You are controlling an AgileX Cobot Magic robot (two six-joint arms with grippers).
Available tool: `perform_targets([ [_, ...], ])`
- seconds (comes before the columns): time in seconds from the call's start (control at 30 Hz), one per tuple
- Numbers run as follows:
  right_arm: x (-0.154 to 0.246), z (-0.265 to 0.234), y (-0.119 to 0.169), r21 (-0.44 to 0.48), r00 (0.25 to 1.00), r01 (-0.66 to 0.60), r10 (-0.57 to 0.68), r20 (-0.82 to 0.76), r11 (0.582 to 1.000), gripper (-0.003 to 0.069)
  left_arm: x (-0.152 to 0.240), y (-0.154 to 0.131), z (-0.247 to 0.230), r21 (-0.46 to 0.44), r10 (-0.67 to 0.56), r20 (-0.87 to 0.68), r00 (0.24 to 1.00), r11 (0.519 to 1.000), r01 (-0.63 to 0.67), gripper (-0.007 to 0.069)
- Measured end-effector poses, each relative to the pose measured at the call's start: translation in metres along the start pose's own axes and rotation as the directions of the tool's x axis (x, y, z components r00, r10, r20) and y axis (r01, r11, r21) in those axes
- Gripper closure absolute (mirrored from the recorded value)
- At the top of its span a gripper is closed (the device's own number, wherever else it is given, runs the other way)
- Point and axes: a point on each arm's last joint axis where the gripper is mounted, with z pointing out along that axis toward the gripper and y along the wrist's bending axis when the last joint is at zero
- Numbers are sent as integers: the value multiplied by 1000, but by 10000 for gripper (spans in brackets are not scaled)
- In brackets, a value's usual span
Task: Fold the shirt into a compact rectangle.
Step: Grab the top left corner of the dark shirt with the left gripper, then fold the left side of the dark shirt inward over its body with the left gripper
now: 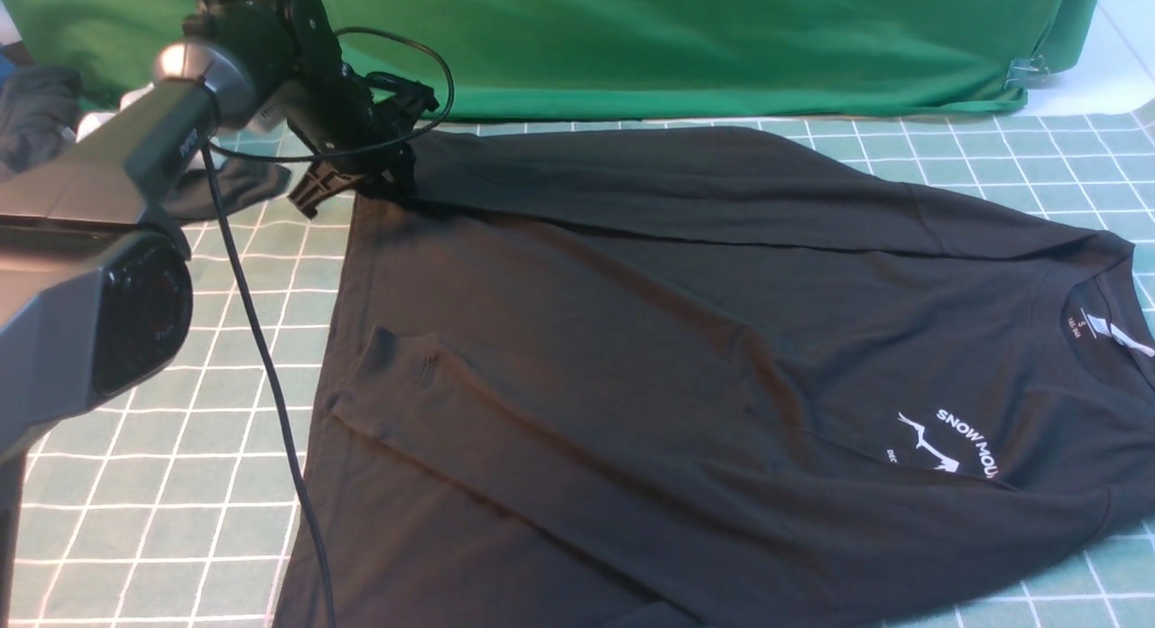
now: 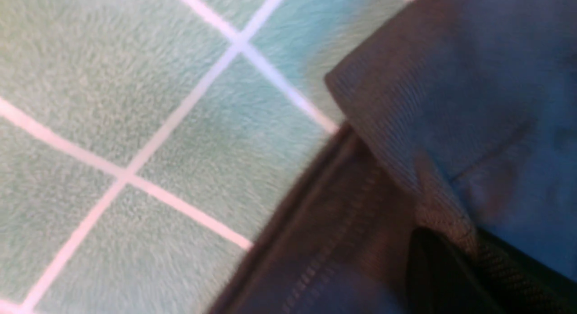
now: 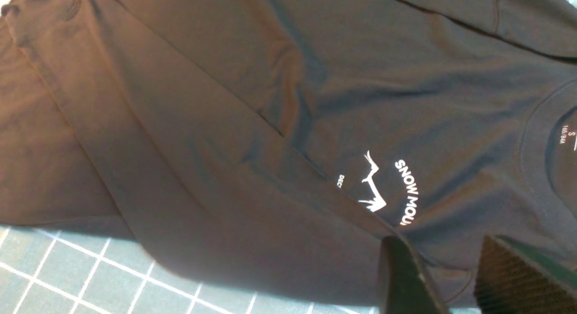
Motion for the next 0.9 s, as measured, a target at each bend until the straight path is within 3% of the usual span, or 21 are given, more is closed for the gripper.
perform_targets([
  [0.23,-3,0,-1,14,999,5,-6,36,1000,423,20,-23,-42,-30,92,-18,996,995,-93,614],
  [0.37,-4,0,-2,19,999,5,-6,48,1000,423,69,-45,-50,-138,274,-53,960,951,-279,614],
  [0.5,-4,0,-2,19,999,2,-3,48,1000,423,116,-58,-50,-178,358,-106,928,911,-372,614],
  [0.6,-4,0,-2,17,999,1,-2,43,1000,423,131,-62,-58,-200,410,-112,905,883,-425,614],
  [0.9,-3,0,-1,11,1000,0,-1,28,1000,423,138,-60,-126,-152,511,-57,858,845,-513,614],
])
